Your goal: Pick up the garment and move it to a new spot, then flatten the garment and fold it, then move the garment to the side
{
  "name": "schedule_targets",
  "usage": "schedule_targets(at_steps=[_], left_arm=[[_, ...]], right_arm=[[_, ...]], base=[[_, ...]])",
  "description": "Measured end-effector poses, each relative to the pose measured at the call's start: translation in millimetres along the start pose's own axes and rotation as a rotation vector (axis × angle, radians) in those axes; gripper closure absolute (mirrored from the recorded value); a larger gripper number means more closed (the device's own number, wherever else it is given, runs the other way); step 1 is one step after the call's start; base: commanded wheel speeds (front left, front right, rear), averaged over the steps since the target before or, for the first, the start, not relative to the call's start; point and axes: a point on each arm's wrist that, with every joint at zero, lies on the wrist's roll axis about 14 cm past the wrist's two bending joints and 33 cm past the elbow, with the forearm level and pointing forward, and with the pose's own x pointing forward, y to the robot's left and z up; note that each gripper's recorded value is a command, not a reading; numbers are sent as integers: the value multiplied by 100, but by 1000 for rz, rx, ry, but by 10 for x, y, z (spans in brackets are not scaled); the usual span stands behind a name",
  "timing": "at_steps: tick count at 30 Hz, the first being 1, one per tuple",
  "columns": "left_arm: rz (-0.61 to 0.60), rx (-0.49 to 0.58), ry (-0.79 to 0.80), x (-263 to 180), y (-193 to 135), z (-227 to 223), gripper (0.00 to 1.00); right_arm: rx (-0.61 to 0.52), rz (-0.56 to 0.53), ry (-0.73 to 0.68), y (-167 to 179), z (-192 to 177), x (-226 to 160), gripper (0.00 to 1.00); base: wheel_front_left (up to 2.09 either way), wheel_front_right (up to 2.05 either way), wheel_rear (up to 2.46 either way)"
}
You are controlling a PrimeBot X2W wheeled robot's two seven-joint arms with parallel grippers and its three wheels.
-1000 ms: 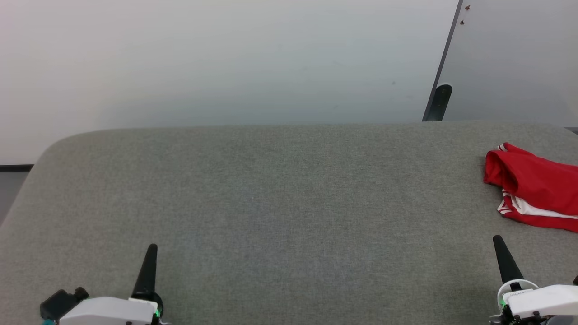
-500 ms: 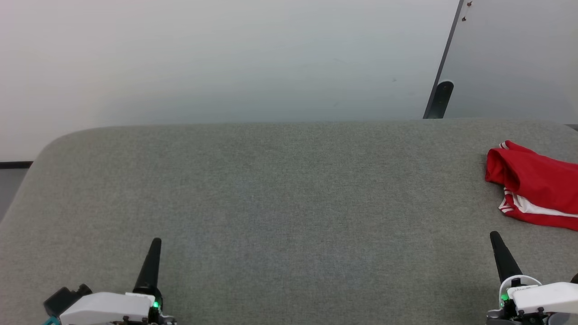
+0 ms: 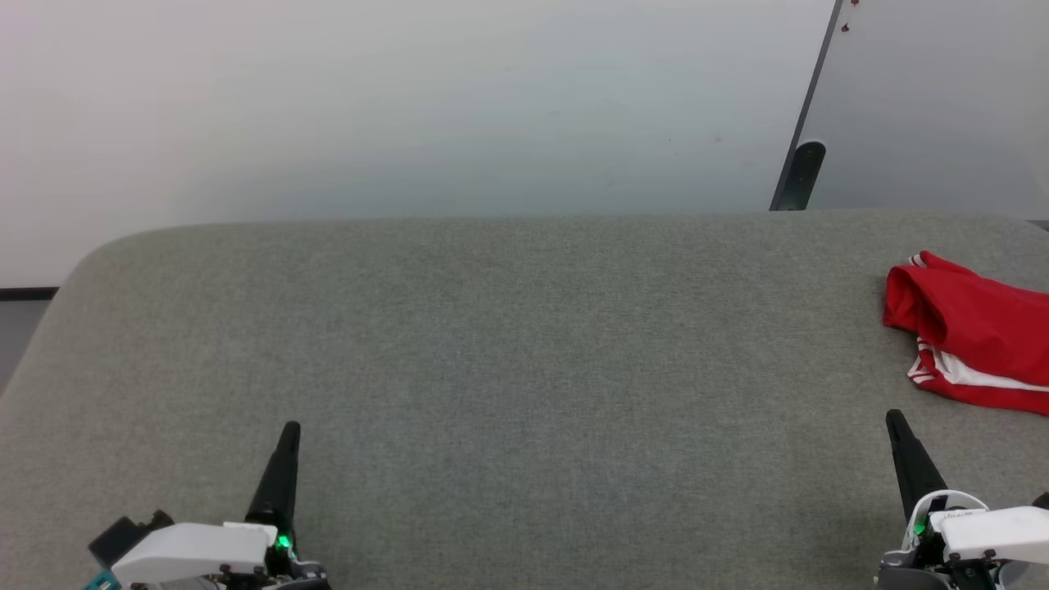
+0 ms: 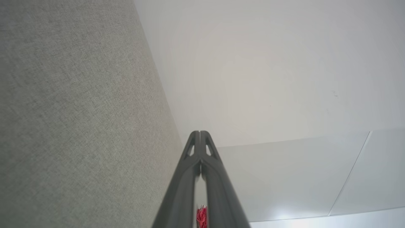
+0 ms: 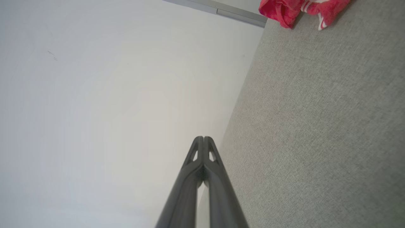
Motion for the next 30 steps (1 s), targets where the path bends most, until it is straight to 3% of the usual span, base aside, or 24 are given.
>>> schedule_targets(at_steps=[30], left_arm=[[-23, -178, 18, 69, -53, -62, 100]], right_arm=[[202, 22, 6, 44, -36, 61, 100]], base=[[0, 0, 0]])
